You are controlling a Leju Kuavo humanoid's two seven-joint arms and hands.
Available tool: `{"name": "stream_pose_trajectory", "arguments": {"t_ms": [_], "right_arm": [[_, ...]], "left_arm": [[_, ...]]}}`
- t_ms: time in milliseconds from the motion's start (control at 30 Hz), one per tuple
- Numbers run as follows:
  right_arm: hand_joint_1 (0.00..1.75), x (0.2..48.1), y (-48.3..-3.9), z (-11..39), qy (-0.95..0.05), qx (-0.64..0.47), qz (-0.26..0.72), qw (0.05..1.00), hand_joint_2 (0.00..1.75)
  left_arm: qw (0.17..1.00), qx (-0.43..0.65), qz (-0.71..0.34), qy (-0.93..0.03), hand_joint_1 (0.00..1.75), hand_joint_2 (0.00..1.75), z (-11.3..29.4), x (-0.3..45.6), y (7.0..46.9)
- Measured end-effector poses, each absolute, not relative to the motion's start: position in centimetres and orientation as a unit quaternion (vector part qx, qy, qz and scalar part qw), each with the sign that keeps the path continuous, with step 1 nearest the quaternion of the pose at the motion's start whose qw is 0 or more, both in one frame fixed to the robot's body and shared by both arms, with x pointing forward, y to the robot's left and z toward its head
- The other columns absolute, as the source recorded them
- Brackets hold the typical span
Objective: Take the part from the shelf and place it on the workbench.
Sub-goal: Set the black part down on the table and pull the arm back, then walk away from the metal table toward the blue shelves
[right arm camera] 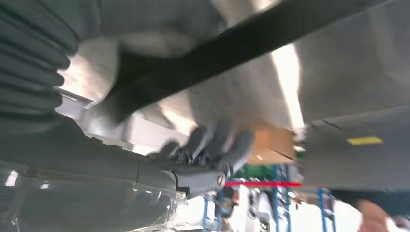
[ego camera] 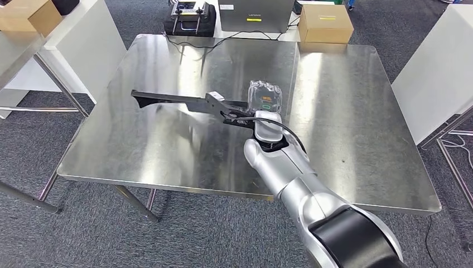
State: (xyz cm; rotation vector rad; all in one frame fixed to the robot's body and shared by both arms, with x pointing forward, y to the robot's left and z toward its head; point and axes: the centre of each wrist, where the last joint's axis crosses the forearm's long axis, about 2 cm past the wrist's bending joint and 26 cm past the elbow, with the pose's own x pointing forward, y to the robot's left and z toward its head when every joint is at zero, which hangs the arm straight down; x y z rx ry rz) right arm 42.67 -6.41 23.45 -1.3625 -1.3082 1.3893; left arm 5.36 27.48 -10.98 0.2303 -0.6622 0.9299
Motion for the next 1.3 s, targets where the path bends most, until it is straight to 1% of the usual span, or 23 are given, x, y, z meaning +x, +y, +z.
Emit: {"name": "stream_pose_trajectory", "arguments": {"t_ms": [367,600,700,733,800,867,933,1000,1133,1300], "right_arm": [[0.0,42.8,-9.0,20.5,-0.469,-0.533,0.555,0.432,0.0],[0.0,42.8,-9.5,20.0,-0.461,-0.529,0.557,0.444,0.0],[0.0,42.8,-9.8,19.8,-0.474,-0.507,0.555,0.458,0.0],[0.0,42.8,-9.9,19.8,-0.492,-0.492,0.548,0.465,0.0],[0.0,42.7,-10.1,19.8,-0.559,-0.441,0.516,0.477,0.0],[0.0,42.4,-10.0,19.8,-0.662,-0.349,0.461,0.478,0.0],[0.0,41.4,-9.6,19.5,-0.764,-0.237,0.385,0.461,0.0],[0.0,39.8,-9.1,19.2,-0.824,-0.157,0.317,0.443,0.0],[0.0,37.2,-9.0,19.0,-0.862,-0.082,0.234,0.443,0.0],[0.0,33.0,-9.1,17.0,-0.883,0.058,0.132,0.448,0.0]], "left_arm": [[0.831,0.081,0.457,-0.305,0.0,0.0,-11.0,5.3,27.5],[0.831,0.077,0.457,-0.307,0.0,0.0,-11.0,5.3,27.5],[0.834,0.071,0.452,-0.309,0.0,0.0,-11.0,5.3,27.5],[0.835,0.07,0.45,-0.31,0.0,0.0,-11.0,5.3,27.6],[0.836,0.069,0.445,-0.313,0.0,0.0,-11.0,5.3,27.6],[0.835,0.074,0.444,-0.318,0.0,0.0,-11.0,5.3,27.5],[0.83,0.086,0.448,-0.321,0.0,0.0,-11.0,5.3,27.4],[0.825,0.099,0.454,-0.321,0.0,0.0,-11.0,5.3,27.0],[0.82,0.116,0.465,-0.312,0.0,0.0,-10.9,5.3,26.6],[0.809,0.142,0.497,-0.279,0.0,0.0,-11.0,5.2,26.6]]}}
